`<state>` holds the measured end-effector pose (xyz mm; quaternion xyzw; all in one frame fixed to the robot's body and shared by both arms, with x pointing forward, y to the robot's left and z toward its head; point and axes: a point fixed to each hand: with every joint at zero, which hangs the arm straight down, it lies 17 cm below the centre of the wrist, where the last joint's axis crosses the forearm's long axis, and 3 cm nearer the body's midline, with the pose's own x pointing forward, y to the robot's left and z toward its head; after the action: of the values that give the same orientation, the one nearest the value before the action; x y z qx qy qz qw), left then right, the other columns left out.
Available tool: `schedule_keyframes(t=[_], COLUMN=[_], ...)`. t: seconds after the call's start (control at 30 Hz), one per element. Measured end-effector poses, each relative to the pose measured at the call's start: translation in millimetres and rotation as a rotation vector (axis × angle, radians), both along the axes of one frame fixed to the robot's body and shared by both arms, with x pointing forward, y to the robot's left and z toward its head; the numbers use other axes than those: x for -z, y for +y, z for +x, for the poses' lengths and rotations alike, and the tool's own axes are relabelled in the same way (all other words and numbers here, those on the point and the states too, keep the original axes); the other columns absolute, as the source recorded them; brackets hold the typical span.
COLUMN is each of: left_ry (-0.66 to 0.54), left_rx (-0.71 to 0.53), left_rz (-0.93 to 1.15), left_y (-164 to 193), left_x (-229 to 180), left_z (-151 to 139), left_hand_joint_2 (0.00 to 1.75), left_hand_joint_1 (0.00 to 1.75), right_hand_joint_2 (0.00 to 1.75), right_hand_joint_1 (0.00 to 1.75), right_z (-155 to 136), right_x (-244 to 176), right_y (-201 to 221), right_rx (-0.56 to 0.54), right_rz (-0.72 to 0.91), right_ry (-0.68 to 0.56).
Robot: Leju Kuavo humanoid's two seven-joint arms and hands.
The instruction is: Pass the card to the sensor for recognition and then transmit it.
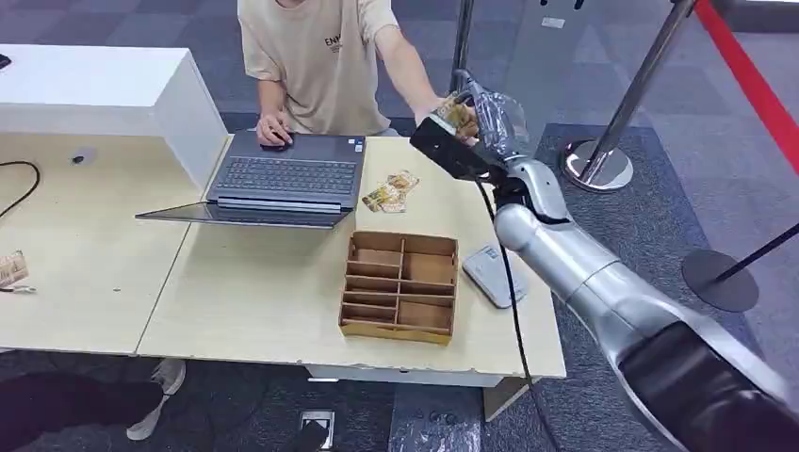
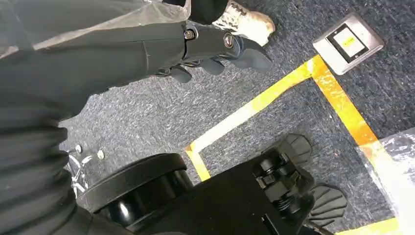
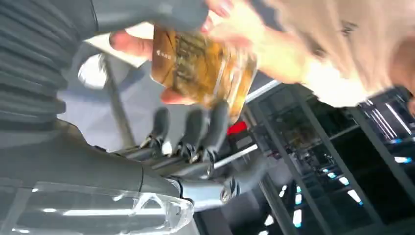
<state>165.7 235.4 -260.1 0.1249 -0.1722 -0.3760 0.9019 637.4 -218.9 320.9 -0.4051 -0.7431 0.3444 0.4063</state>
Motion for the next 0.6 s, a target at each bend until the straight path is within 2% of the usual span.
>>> schedule_keyframes(t=[0.1,0.23,0.47,0.6], left_ry=[0.005,-0.001,0.007,0.012], left_rx=[-0.007,-0.033,-0.057,-0.062], left_rz=[0.000,0.008,0.021,0.028], left_y=[1,5,12,16], left_x=[1,2,7,8], left_z=[-4,-8,-27,-33], left_hand_joint_2=[1.75,1.75,1.75,1.75], left_hand_joint_1=[0.00,0.00,0.00,0.00], right_hand_joint_2=[0.00,0.00,0.00,0.00], right_hand_joint_1=[0.00,0.00,0.00,0.00], right_z=[-10,-32,-113,-157], right_x=[-9,7,64,68], right_y=[0,1,14,11], right_rx=[-0.018,-0.048,-0.193,-0.258], right_rz=[0.174,0.426,0.863,0.999], right_ry=[-0.029,0.002,0.093,0.064])
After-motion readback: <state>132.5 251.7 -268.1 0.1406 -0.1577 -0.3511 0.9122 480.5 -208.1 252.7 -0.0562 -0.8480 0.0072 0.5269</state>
